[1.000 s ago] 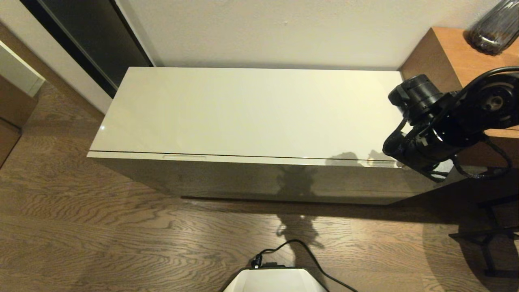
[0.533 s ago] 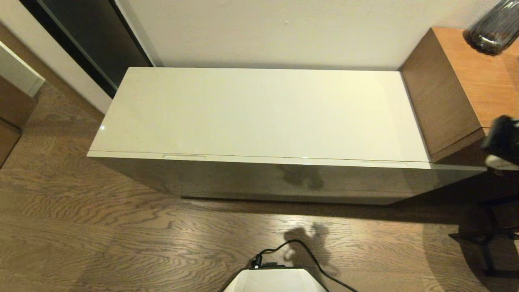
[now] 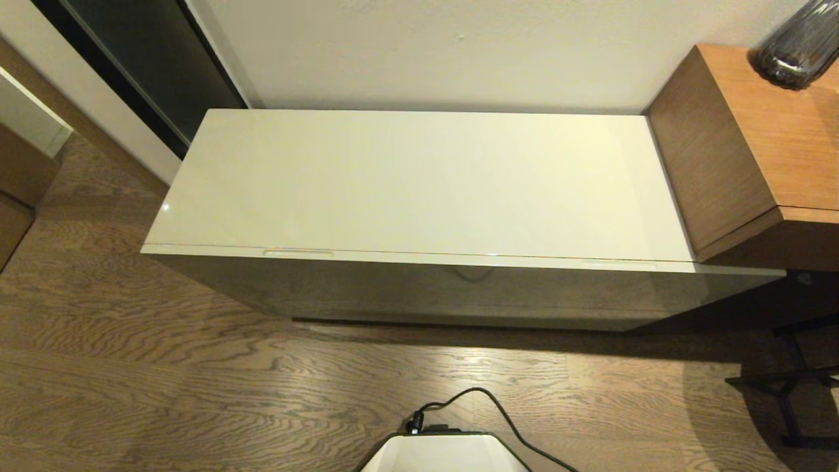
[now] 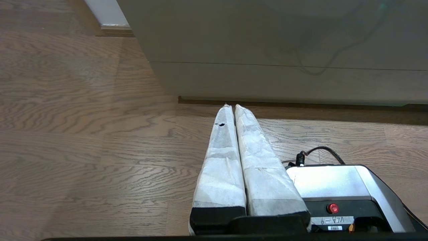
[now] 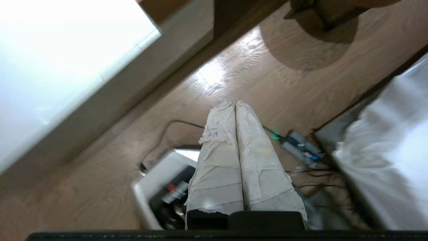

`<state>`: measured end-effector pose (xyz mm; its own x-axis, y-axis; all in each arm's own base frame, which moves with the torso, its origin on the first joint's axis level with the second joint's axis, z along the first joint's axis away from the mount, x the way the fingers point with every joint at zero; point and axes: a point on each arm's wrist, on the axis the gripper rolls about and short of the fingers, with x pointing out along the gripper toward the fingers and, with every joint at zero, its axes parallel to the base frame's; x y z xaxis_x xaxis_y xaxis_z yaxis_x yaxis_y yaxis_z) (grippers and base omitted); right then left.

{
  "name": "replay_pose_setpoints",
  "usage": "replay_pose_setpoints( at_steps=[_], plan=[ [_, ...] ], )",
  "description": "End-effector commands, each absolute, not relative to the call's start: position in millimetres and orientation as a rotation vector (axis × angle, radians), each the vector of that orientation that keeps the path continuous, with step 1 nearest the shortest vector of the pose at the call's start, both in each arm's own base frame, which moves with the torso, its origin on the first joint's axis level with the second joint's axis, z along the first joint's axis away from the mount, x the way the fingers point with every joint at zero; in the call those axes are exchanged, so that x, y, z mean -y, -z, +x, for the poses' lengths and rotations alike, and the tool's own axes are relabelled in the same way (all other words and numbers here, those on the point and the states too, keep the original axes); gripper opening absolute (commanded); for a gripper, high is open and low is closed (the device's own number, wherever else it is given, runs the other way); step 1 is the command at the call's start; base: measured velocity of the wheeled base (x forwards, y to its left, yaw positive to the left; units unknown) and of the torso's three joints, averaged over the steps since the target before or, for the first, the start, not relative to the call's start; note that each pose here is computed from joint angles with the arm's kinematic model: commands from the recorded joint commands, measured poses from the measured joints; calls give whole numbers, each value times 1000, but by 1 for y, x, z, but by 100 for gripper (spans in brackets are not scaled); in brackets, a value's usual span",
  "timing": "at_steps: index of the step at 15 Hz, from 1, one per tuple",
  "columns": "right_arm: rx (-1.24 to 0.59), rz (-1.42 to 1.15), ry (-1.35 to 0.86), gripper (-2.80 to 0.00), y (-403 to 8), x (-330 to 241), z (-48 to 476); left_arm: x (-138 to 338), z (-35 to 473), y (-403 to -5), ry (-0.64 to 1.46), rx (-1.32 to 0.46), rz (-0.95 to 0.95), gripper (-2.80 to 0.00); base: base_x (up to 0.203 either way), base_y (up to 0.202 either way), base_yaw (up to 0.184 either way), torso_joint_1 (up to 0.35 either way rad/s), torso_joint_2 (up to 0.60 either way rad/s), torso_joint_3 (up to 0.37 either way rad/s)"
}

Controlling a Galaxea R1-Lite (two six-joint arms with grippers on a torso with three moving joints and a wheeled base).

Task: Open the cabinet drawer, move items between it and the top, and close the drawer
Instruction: Open the drawer

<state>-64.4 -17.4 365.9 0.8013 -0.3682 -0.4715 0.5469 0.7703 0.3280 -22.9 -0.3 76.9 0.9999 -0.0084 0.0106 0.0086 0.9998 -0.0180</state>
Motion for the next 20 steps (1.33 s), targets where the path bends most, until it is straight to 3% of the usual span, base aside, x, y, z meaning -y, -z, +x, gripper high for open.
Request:
replay_pose_setpoints(
  at_steps=[1,4,7,12,16,20],
  plan=[
    [-384,395,465,-280,-327,11,-122,0,-23,-77,9,9,-18,-280,0,0,0,0,0,0],
    [-548,207,444,-280,-250,7,-131,0,-23,-77,9,9,-18,-280,0,0,0,0,0,0],
    [-485,13,459,-280,-188,8,-122,0,-23,-77,8,9,-18,-280,0,0,0,0,0,0],
    [-243,-205,439,-280,-141,8,-98,0,-23,-77,8,9,-20,-280,0,0,0,0,0,0],
    [-101,-261,424,-280,-99,9,-40,0,-23,-77,8,9,-20,-280,0,0,0,0,0,0],
    [114,-290,127,-280,-90,2,-24,0,-23,-77,9,9,-20,-280,0,0,0,0,0,0]
  ],
)
